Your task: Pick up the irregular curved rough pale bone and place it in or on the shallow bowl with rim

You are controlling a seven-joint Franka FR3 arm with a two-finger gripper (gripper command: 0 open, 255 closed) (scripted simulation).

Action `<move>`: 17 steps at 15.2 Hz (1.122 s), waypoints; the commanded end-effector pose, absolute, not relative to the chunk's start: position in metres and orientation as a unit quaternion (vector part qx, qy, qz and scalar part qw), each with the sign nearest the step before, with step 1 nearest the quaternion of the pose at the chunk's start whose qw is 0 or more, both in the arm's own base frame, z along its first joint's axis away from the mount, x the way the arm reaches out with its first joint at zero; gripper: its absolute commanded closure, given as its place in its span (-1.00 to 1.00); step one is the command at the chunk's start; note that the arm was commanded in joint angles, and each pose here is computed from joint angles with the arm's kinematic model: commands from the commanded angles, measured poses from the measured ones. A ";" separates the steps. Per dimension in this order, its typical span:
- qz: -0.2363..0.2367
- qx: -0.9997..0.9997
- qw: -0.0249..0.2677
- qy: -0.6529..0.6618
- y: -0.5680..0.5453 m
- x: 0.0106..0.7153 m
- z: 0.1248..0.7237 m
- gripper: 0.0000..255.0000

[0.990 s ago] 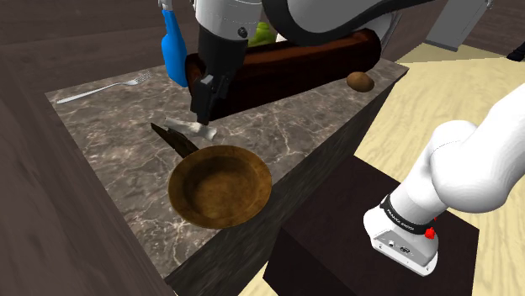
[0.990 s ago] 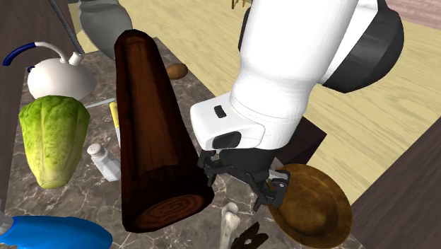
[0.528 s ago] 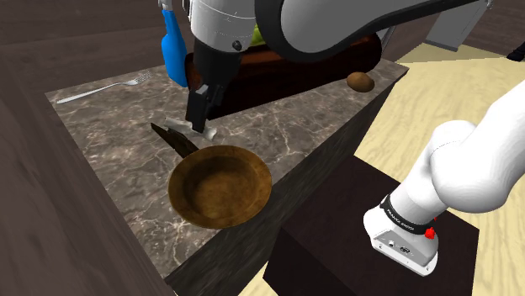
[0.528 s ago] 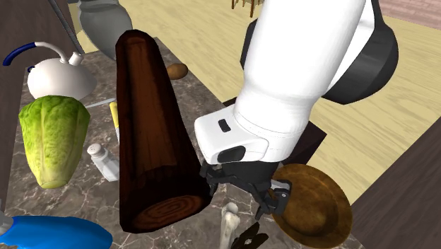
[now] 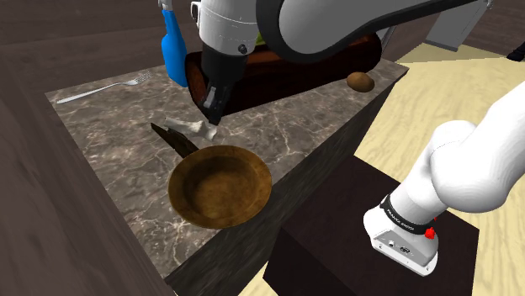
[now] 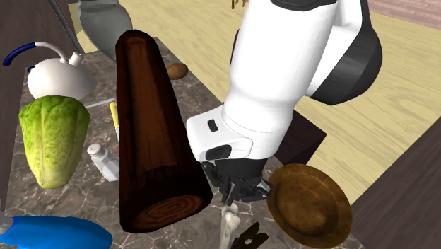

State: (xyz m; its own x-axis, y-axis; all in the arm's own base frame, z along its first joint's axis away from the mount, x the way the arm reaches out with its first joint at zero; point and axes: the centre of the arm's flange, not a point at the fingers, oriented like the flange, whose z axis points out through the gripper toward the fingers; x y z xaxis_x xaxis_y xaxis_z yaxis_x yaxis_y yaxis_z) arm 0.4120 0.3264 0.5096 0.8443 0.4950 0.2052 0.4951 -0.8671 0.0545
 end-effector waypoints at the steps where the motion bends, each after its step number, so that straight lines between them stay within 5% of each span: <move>1: -0.106 -0.960 0.000 -0.257 0.325 0.412 0.509 1.00; 5: -0.106 -0.960 0.000 -0.257 0.326 0.412 0.509 1.00; 6: -0.106 -0.960 0.000 -0.257 0.326 0.412 0.509 -1.00; 17: -0.078 -0.941 0.013 -0.328 0.380 0.466 0.505 -1.00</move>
State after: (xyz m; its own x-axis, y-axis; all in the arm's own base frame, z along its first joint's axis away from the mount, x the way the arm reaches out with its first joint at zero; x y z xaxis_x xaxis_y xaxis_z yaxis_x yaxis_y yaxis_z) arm 0.4653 0.3796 0.5109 0.7731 0.6151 0.1548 0.6191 -0.7848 0.0264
